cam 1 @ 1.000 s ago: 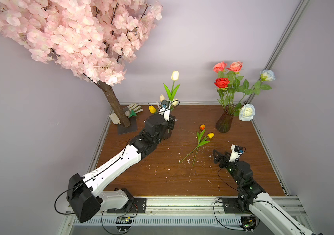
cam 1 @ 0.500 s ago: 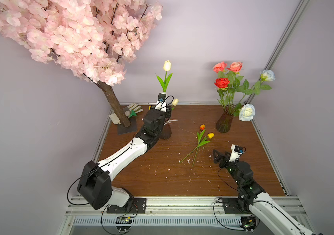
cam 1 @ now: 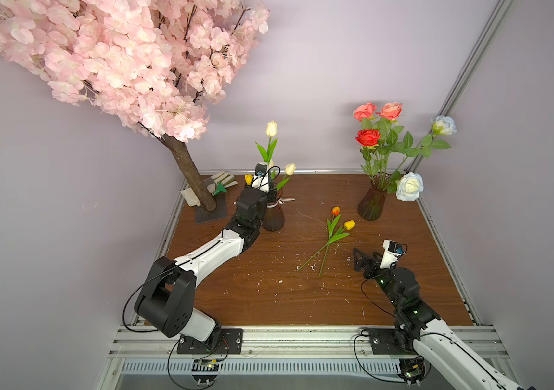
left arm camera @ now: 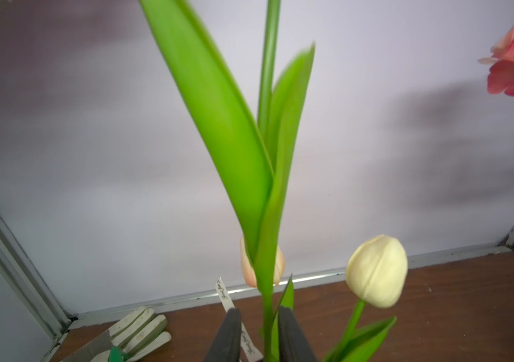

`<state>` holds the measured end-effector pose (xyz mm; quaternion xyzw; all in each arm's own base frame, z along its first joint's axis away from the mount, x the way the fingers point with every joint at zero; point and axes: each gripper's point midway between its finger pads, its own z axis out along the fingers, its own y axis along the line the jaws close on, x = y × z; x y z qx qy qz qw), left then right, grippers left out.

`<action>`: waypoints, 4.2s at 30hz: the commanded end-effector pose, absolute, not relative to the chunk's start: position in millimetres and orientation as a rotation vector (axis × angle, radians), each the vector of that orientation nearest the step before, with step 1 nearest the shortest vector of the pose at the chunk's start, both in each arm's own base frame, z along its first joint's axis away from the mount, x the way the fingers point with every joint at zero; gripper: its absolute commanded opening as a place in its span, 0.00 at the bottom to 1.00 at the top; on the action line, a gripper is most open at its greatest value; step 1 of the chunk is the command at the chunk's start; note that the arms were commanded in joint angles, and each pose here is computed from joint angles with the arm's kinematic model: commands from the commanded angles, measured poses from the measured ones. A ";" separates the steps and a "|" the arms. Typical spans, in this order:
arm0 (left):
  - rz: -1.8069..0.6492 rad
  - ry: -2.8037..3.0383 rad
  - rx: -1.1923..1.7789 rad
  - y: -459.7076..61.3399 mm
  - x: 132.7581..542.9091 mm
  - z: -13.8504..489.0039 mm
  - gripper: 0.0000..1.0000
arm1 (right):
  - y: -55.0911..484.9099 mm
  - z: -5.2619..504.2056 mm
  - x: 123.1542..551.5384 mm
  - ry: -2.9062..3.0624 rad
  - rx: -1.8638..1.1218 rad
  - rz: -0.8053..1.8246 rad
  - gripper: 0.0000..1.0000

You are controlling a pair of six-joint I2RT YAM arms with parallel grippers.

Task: Arrange the flowers in different vases according to their variety
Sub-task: Insert the flower into the vase, then pick up the flower at the center of the board.

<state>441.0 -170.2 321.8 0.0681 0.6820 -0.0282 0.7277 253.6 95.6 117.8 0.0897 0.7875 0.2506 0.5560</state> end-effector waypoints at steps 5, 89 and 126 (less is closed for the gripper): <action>-0.196 1.479 0.155 -183.2 396.1 370.4 0.56 | 104.3 139.4 256.0 1.841 0.111 0.579 0.99; -0.310 2.661 0.874 -413.5 317.3 13.7 0.31 | 81.5 149.5 258.5 1.743 0.253 0.536 1.00; -0.430 2.233 0.729 -387.2 324.4 175.4 0.00 | 83.5 148.4 257.7 1.752 0.245 0.545 1.00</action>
